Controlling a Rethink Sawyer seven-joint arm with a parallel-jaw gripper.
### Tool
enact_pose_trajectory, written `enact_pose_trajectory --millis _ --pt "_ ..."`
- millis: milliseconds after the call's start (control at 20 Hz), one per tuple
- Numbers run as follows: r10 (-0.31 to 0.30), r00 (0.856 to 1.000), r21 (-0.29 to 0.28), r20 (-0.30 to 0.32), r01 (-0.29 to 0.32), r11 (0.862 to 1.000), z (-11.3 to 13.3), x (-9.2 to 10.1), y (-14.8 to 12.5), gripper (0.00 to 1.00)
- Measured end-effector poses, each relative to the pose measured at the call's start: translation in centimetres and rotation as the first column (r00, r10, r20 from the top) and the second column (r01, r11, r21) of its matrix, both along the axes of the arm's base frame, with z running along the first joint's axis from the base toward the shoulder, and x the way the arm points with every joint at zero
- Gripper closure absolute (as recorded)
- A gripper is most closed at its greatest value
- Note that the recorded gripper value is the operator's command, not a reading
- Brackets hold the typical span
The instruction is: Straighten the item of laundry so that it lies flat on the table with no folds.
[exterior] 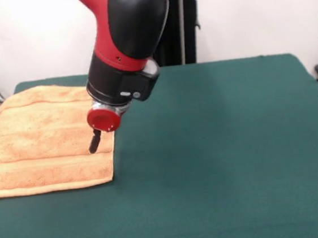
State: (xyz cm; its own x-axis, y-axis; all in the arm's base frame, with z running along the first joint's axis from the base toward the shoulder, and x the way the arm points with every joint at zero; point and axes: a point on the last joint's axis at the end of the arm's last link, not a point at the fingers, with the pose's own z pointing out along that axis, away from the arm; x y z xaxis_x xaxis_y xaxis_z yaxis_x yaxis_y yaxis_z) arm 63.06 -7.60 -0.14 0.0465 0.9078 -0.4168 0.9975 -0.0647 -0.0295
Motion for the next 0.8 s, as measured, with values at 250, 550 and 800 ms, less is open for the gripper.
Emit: enact_pose_trajectory --millis 250,550,800 --pt "0.074 0.996 -0.063 -0.049 -0.077 0.995 1.3 -0.4 -1.1 0.00" --pt "0.145 0.983 -0.095 -0.114 -0.156 0.983 4.7 -0.5 -2.8 0.00" --pt "0.123 0.984 -0.060 -0.132 -0.132 0.989 9.8 -0.8 -6.1 0.00"
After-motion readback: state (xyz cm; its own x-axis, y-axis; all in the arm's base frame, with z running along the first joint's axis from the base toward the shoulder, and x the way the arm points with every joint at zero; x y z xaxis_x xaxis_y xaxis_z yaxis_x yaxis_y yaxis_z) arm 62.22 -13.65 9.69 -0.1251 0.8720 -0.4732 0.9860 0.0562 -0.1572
